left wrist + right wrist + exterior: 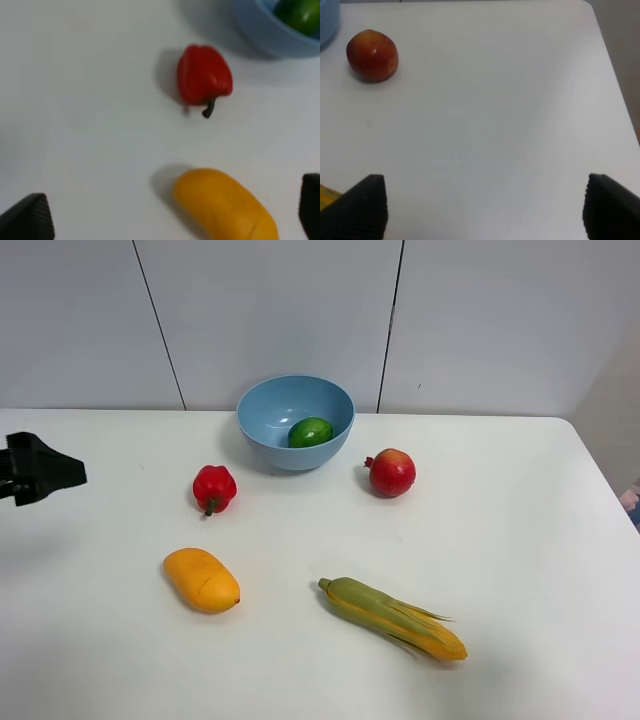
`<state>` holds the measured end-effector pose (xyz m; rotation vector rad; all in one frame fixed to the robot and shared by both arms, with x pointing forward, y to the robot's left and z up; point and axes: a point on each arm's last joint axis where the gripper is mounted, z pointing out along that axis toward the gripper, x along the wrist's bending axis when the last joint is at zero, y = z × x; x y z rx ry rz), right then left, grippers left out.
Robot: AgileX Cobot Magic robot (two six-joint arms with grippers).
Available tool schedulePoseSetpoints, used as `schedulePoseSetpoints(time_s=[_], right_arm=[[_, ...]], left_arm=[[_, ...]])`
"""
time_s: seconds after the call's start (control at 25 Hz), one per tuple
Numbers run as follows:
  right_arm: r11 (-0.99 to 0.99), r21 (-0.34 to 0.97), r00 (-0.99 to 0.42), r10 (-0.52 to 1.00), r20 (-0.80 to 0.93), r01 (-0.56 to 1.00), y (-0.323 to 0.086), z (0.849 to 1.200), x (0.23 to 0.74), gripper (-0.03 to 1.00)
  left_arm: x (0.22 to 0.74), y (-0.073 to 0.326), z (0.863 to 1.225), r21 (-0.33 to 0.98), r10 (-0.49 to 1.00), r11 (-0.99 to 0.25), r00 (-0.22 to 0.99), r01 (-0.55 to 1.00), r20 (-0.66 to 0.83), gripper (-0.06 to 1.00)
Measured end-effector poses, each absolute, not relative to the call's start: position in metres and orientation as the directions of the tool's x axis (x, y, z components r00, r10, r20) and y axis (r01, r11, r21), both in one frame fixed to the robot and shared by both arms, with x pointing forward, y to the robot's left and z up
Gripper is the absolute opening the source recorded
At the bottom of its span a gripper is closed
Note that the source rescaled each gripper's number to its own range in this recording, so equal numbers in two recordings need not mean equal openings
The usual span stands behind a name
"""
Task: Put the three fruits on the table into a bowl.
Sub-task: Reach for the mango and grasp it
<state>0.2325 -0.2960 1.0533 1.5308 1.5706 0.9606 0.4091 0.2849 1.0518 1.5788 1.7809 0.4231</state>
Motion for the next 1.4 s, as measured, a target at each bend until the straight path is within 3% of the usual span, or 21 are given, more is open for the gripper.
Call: schedulePoseSetpoints(time_s=[0.32,0.68,0.84,1.08,1.4], right_arm=[[0.012,0.891,-0.025,1.0,-0.001,0.454,-0.296,1.053,0.233,0.39],[0.012,0.891,-0.025,1.0,-0.001,0.454,-0.296,1.053,0.233,0.39],[0.012,0.891,-0.025,1.0,-0.001,0.454,-0.296,1.053,0.233,0.39],[0.012,0.891,-0.025,1.0,-0.001,0.454,-0.296,1.053,0.233,0.39],[0.012,0.891,-0.025,1.0,-0.001,0.454,-0.296,1.053,0.233,0.39]], left_arm=[[0.454,0.263,0.999,0.498,0.95,0.178,-0.016,0.849,-0.311,1.0],[0.47,0.214,0.948,0.245,0.904,0.214,-0.096,0.946,-0.417,1.0],[0.481,0.208,0.934,0.217,0.896,0.254,-0.145,0.943,-0.419,1.0],[0.486,0.208,0.912,0.155,0.896,0.289,-0.21,0.945,-0.391,0.89],[0.485,0.206,0.911,0.143,0.892,0.296,-0.219,0.944,-0.395,0.87]])
